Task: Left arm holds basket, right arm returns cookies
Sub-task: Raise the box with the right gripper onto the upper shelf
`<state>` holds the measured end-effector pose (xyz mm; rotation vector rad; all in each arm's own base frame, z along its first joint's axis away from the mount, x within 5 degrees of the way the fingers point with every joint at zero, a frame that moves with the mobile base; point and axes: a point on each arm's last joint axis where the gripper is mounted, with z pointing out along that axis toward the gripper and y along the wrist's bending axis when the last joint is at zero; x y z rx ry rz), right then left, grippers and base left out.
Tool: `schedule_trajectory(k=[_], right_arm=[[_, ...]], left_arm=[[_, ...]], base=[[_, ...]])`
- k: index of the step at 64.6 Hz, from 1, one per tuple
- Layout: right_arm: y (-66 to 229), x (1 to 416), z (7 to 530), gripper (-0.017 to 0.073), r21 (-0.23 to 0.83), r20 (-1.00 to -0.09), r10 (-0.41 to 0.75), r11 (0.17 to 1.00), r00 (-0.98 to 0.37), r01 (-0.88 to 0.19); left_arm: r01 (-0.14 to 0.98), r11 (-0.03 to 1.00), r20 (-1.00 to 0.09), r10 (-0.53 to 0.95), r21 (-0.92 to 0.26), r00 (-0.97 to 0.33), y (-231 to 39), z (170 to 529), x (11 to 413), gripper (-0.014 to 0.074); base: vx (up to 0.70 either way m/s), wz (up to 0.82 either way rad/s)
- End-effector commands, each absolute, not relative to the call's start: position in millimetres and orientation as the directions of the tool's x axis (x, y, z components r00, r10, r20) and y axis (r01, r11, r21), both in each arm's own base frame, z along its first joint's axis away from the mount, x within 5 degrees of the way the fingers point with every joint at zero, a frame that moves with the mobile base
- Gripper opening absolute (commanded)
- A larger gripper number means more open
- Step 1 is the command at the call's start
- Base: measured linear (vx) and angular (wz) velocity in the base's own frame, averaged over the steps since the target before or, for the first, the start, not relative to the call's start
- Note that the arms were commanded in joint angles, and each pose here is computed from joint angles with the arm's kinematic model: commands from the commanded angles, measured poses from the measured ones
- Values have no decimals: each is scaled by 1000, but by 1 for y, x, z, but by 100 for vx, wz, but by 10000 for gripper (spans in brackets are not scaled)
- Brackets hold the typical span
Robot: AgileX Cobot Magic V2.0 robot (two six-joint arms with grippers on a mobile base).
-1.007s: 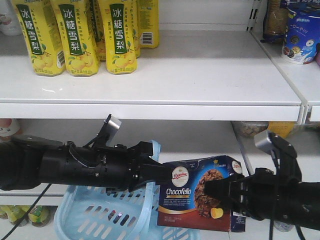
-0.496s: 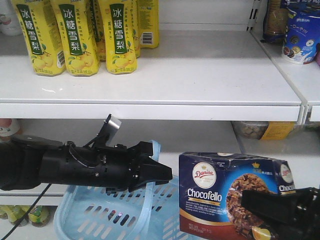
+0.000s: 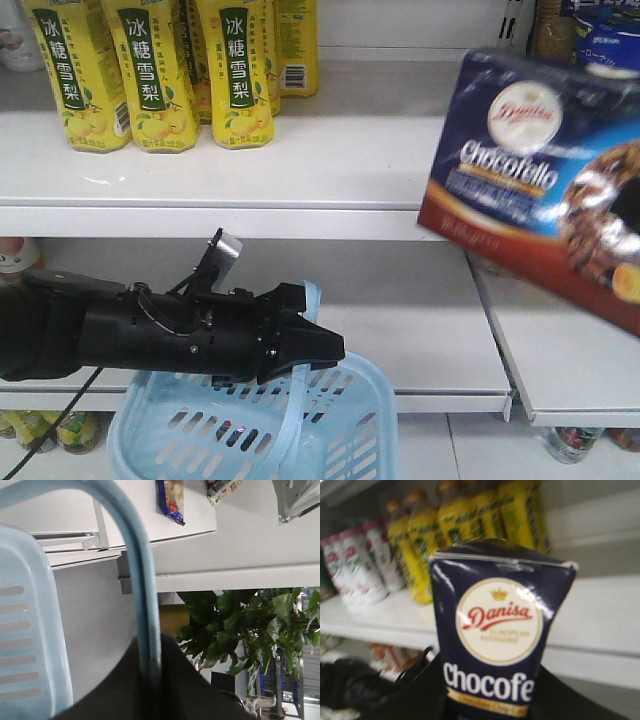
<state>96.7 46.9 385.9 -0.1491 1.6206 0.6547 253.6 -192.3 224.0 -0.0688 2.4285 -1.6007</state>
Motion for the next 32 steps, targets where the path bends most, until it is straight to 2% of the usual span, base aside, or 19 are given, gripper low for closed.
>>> schedule_trajectory(k=[1, 11, 32], right_arm=[[31, 115, 405, 125, 327, -938, 346, 888, 2, -322], [27, 154, 398, 127, 182, -982, 189, 958, 9, -222], [38, 245, 391, 141, 31, -993, 6, 976, -117, -217]], left_arm=[[186, 334, -258, -184, -924, -949, -193, 253, 255, -6], [186, 334, -258, -184, -924, -949, -193, 253, 255, -6], [186, 334, -258, -184, -924, -949, -193, 253, 255, -6]], base=[[0, 0], [0, 0], [0, 0]])
